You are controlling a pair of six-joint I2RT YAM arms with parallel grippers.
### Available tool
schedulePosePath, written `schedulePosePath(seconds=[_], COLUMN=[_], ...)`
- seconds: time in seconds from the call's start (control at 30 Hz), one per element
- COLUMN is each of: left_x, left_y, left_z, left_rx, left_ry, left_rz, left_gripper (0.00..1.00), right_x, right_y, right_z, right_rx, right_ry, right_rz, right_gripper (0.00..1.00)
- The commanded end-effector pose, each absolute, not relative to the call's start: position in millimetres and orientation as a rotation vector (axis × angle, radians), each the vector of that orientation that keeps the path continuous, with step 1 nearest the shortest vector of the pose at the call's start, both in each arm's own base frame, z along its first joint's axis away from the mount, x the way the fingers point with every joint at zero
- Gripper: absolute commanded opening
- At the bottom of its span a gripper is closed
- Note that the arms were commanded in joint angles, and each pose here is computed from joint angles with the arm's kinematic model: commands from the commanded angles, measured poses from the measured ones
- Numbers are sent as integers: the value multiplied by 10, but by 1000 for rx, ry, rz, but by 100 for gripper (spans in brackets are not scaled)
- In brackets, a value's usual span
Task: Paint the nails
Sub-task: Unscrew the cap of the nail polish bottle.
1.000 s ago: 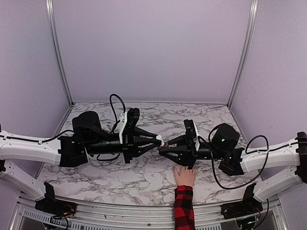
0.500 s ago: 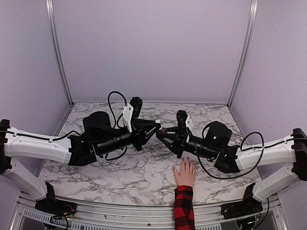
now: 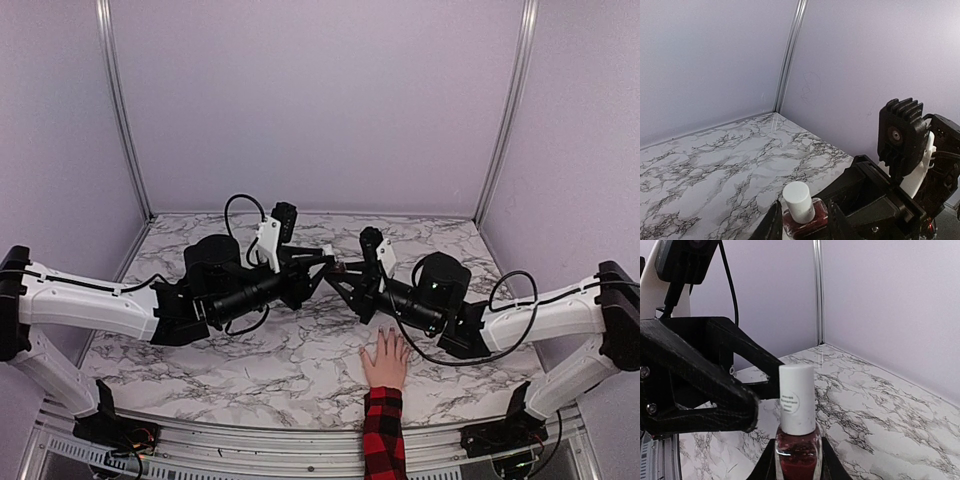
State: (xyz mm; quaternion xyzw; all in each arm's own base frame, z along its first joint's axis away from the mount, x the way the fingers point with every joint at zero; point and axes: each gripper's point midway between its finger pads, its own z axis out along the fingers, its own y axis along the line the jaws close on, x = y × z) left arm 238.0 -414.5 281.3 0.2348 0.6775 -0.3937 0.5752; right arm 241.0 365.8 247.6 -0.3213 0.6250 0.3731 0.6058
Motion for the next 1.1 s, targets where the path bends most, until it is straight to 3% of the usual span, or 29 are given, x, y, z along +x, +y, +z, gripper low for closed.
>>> schedulePosePath(seconds=[0.0, 0.13, 0.37, 0.73, 1.07], left_x=[2217, 1970, 1360, 973, 861], left_y=[-4092, -4082, -4091, -4017, -4014], left_z=[3082, 3165, 3264, 3380, 3378], left_rx=[663, 823, 1160, 1321, 1361], left_ry=[1477, 1391, 1175, 955, 896], left_rz=[-1003, -1104, -1326, -1424, -1464], left_gripper=[42, 54, 53, 28, 18], right_x=[2301, 2047, 1413, 1044, 985], right_y=[3650, 3716, 3759, 3734, 3733], right_z=[2769, 2814, 2931, 3023, 3039], right_rx=[-771, -890, -1158, -1306, -1324], right_ry=[1352, 1285, 1092, 990, 977], right_rz=[937, 1043, 1297, 1505, 1557], right_gripper=[0, 0, 0, 0, 0])
